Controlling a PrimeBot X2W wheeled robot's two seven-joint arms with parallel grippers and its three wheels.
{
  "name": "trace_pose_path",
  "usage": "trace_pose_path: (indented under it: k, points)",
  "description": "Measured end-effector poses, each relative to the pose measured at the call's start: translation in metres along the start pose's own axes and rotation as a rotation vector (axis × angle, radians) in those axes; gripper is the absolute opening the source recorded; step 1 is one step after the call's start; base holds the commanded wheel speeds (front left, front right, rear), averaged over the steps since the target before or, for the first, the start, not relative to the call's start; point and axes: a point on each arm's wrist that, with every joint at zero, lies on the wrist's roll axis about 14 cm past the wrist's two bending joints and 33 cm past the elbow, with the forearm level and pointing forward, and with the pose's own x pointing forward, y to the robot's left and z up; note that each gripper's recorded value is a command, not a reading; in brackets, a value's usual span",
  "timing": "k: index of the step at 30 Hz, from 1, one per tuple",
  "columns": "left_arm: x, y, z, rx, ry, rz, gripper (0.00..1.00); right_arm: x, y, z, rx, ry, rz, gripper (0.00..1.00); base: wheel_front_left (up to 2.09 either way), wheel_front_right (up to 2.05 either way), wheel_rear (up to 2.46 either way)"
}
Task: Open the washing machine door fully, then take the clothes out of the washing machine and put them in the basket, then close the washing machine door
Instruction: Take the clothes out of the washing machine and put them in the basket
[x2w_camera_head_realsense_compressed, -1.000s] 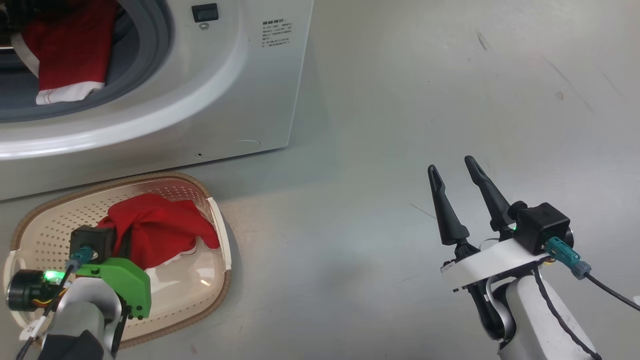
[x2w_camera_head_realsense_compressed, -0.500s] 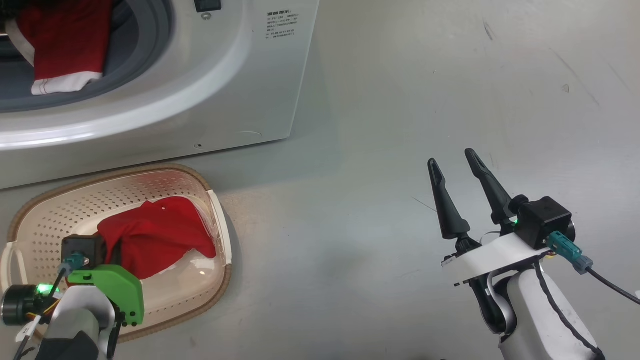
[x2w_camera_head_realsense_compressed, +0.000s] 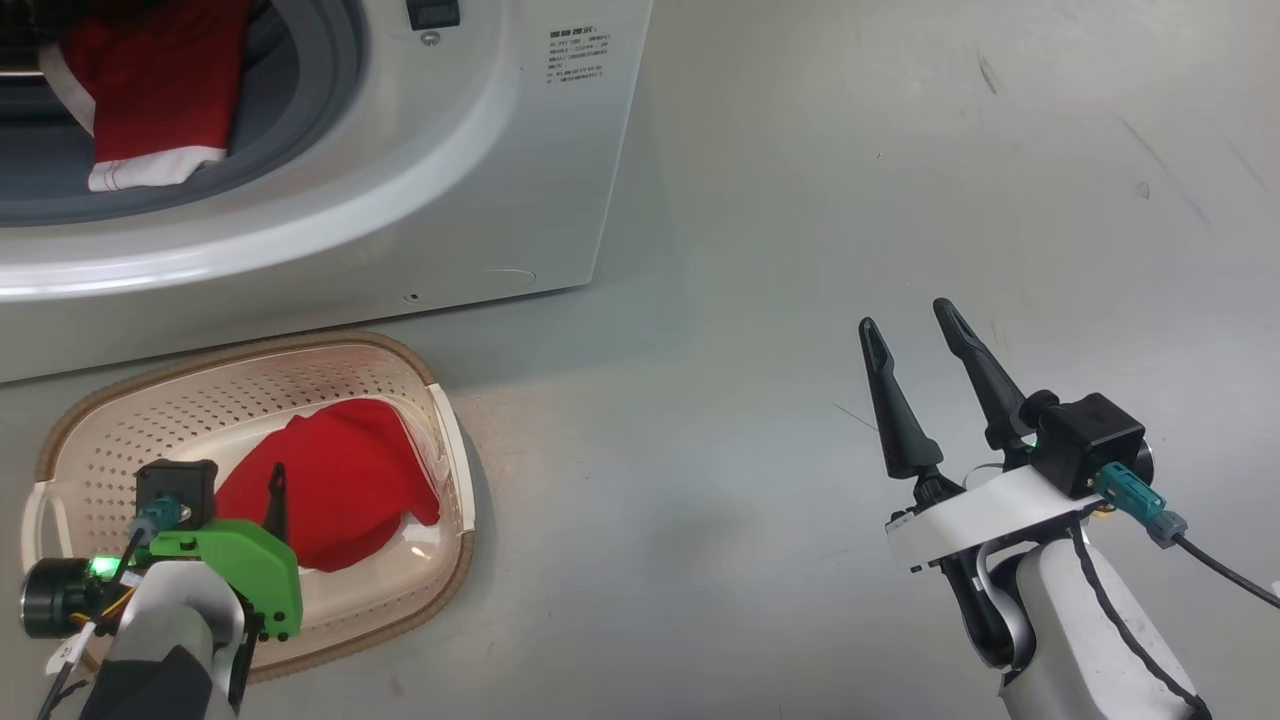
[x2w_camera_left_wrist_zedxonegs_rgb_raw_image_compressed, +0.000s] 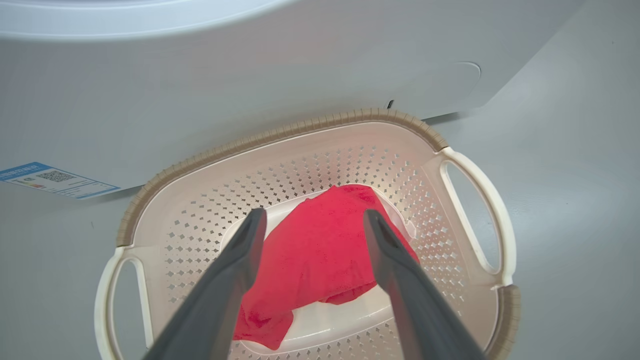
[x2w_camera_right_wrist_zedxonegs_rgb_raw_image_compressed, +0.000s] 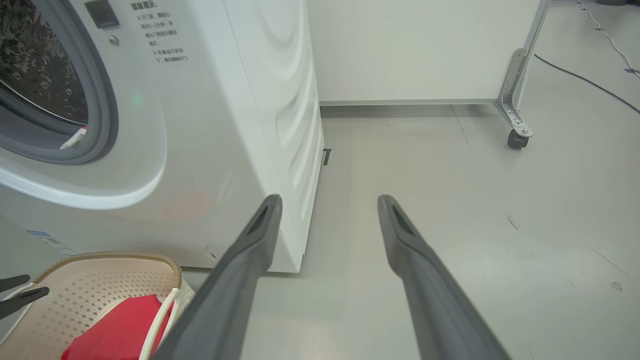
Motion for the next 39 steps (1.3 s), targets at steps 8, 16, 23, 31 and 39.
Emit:
trace_pose_path:
  k: [8,16,23,31,39]
  points:
    - [-0.005,-0.002,0.033,-0.006,-0.117,0.004,1.00,0.000,0.007,0.008,0.003,-0.022,0.020,1.00,0.00,0.00,0.00]
    - [-0.023,-0.002,0.074,0.005,-0.251,0.008,1.00,-0.002,0.017,0.023,0.005,-0.065,0.047,1.00,0.00,0.00,0.00]
    - [-0.047,-0.007,0.110,0.008,-0.368,0.007,1.00,-0.009,0.025,0.040,0.007,-0.110,0.069,1.00,0.00,0.00,0.00]
    - [-0.088,-0.006,0.154,0.005,-0.537,0.023,1.00,-0.027,0.031,0.048,0.018,-0.139,0.078,1.00,0.00,0.00,0.00]
    - [-0.130,0.000,0.168,-0.035,-0.652,0.053,1.00,-0.039,0.042,0.061,0.022,-0.182,0.108,1.00,0.00,0.00,0.00]
